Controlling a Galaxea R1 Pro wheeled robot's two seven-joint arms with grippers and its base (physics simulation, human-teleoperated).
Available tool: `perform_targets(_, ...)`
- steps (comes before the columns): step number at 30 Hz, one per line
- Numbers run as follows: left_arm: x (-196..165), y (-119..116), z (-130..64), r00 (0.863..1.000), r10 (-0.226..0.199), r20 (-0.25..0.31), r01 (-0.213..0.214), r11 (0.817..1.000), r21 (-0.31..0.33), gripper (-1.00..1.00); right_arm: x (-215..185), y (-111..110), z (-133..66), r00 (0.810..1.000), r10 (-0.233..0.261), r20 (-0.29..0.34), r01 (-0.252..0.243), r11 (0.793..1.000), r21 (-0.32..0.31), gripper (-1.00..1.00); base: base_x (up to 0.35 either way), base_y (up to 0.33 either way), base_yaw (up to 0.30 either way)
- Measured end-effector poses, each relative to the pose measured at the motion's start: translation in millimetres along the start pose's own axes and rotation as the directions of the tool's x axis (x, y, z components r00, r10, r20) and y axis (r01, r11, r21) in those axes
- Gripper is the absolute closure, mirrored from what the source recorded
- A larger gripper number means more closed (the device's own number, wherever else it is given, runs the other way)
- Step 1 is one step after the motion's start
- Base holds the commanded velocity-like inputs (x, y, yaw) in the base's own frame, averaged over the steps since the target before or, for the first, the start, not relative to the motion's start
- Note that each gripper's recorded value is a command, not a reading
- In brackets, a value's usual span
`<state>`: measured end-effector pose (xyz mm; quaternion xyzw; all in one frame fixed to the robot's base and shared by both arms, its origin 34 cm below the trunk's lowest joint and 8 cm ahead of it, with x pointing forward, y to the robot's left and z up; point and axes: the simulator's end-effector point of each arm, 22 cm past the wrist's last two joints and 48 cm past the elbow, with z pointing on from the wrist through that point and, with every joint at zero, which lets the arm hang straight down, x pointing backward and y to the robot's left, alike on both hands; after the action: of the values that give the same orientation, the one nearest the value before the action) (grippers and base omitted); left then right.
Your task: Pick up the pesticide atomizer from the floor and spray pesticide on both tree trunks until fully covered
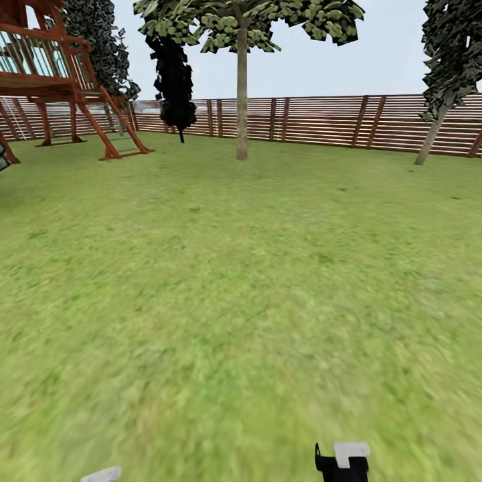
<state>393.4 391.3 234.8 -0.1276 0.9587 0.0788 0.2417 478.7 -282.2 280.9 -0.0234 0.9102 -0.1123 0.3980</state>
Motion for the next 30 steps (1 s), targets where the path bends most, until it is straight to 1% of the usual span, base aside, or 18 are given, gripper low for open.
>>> perform_targets(9, -0.5, -1.4, -0.1, 1.0, 0.002, 0.004, -0.002, 1.0, 0.002, 1.0, 0.0, 0.8, -0.2, 1.0, 0.002, 0.0, -0.002, 1.0, 0.0, -1.0, 0.34, 0.0, -0.006)
perform_targets(15, -0.6, -0.8, 0.0, 1.0, 0.003, 0.004, -0.003, 1.0, 0.001, 1.0, 0.1, 0.8, -0.2, 1.0, 0.002, 0.0, -0.002, 1.0, 0.0, -1.0, 0.34, 0.0, -0.138)
perform_targets(30, -0.6, -0.9, -0.1, 1.0, 0.003, 0.004, -0.003, 1.0, 0.002, 1.0, 0.2, 0.8, -0.2, 1.0, -0.001, -0.001, 0.001, 1.0, 0.0, -1.0, 0.34, 0.0, -0.004)
